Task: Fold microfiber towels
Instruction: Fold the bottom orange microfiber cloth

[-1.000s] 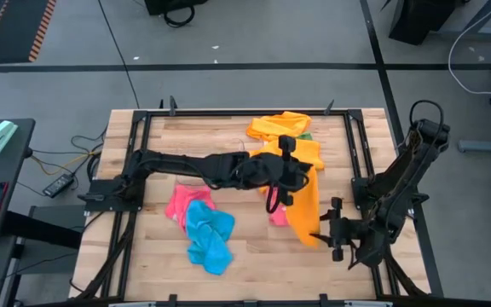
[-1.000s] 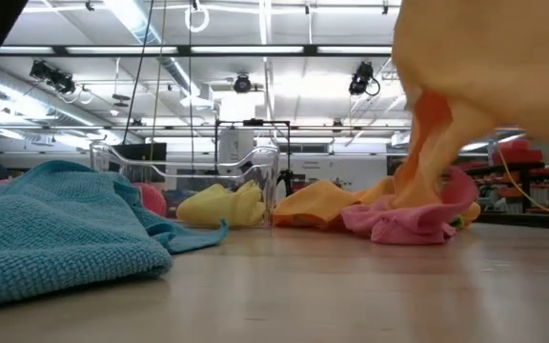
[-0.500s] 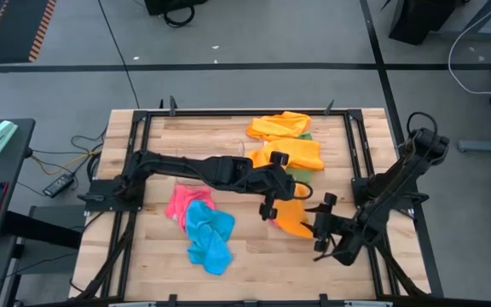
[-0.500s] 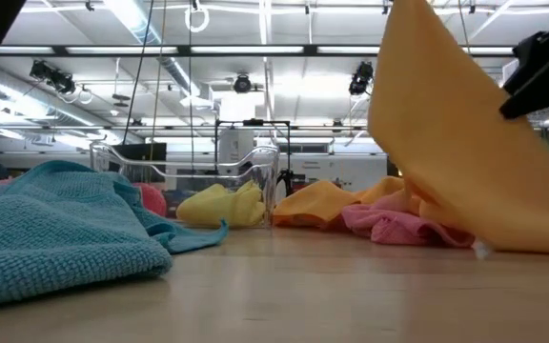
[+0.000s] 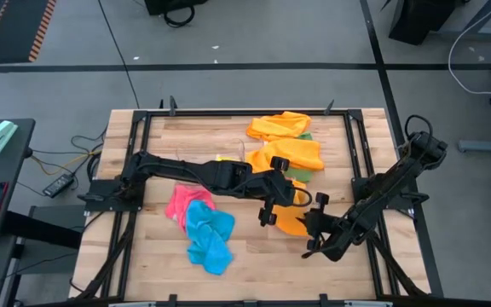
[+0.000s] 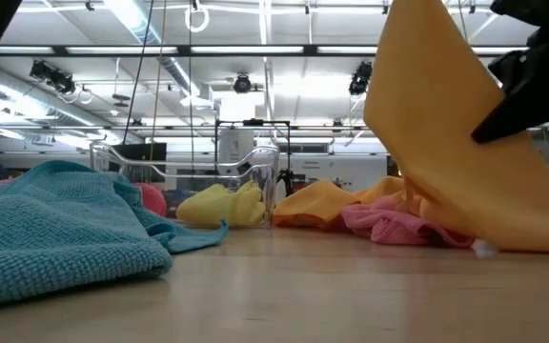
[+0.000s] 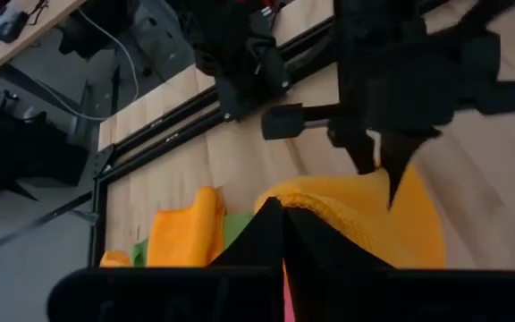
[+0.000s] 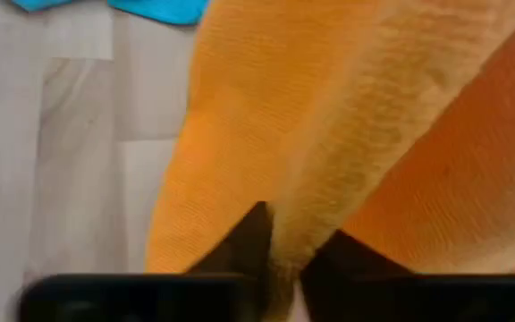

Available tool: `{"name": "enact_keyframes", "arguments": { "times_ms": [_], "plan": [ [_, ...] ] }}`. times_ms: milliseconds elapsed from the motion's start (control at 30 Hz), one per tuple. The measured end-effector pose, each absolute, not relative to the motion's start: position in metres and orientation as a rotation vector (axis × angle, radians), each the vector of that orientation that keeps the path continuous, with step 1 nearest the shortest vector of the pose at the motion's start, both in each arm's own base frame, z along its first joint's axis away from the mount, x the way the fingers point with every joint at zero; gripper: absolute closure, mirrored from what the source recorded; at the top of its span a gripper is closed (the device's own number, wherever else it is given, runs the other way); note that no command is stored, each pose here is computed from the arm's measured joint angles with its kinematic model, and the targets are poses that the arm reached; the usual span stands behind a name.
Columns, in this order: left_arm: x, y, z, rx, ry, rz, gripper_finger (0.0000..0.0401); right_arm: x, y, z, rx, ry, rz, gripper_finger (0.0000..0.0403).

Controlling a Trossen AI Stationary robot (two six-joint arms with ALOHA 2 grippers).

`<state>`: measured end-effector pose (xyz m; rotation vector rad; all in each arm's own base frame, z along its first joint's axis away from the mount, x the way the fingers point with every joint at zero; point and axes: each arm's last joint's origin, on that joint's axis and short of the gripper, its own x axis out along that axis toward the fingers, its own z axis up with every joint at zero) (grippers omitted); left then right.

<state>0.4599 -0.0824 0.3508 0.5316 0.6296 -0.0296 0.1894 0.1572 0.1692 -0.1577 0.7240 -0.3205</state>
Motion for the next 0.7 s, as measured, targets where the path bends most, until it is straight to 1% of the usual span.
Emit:
{"name": "enact_keyframes", "arguments": {
  "times_ms": [33,67,200,333,533,700],
  "plan": [
    [0.459,-0.084,0.351,0.541,0.631,-0.037,0.0394,0.189,0.158,0.171,-0.159,0.723,-0.306,0.0387],
    [0.459,-0.086,0.35,0.549,0.633,-0.044,0.0392,0.188,0.158,0.173,-0.152,0.723,-0.292,0.0391],
    [0.456,-0.097,0.35,0.591,0.632,-0.079,0.038,0.185,0.162,0.185,-0.114,0.734,-0.218,0.0394],
    [0.452,-0.112,0.352,0.618,0.621,-0.115,0.0386,0.18,0.172,0.204,-0.067,0.741,-0.093,0.0395],
    [0.438,-0.145,0.359,0.67,0.581,-0.194,0.0393,0.17,0.186,0.25,0.045,0.729,0.103,0.0396],
    [0.427,-0.166,0.372,0.66,0.538,-0.211,0.0374,0.156,0.189,0.283,0.078,0.798,0.209,0.0395]
  ]
}}
